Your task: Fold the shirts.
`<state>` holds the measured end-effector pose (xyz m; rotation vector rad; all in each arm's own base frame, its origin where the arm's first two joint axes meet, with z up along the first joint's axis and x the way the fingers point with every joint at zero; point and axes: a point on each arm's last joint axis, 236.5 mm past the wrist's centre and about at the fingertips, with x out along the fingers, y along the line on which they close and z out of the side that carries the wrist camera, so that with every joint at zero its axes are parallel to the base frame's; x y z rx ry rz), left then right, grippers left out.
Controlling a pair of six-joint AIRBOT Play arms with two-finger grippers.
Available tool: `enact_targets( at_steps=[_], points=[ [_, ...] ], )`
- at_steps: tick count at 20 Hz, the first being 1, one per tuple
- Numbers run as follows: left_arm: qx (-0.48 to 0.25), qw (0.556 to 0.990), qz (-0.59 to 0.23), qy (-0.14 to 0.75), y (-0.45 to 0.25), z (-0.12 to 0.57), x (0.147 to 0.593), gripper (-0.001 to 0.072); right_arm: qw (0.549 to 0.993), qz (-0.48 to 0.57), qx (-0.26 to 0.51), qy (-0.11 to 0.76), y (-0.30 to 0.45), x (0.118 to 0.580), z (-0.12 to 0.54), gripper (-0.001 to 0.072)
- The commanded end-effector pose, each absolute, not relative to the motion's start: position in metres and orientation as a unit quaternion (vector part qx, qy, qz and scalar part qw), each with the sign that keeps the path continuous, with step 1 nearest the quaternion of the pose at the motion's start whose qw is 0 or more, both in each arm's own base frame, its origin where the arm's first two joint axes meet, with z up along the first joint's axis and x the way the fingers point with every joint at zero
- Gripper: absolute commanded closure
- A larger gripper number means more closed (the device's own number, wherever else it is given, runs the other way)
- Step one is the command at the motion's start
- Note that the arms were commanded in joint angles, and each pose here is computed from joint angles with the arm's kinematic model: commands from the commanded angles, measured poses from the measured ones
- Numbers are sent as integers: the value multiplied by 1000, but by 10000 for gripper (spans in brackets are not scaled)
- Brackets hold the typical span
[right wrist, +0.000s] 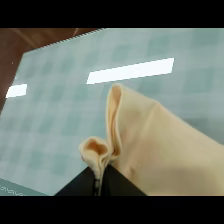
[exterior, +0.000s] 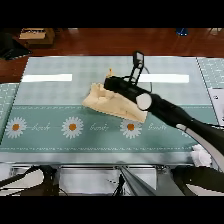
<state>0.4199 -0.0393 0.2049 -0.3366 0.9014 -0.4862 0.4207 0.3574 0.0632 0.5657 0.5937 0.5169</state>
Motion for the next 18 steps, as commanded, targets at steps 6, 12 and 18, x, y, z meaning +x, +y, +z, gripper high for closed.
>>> enact_targets(
  at_steps=[6, 12, 18],
  points=[
    [-140, 848, -265, 437, -68, 203, 415, 679, 881, 274, 294, 249, 419, 419, 74, 259],
    [-125, 852, -245, 446, -57, 196, 415, 679, 902, 279, 161, 287, 313, 446, 106, 269],
    [-101, 858, -195, 463, -25, 182, 416, 612, 812, 10, -51, 581, 11, 374, 20, 284]
  ],
)
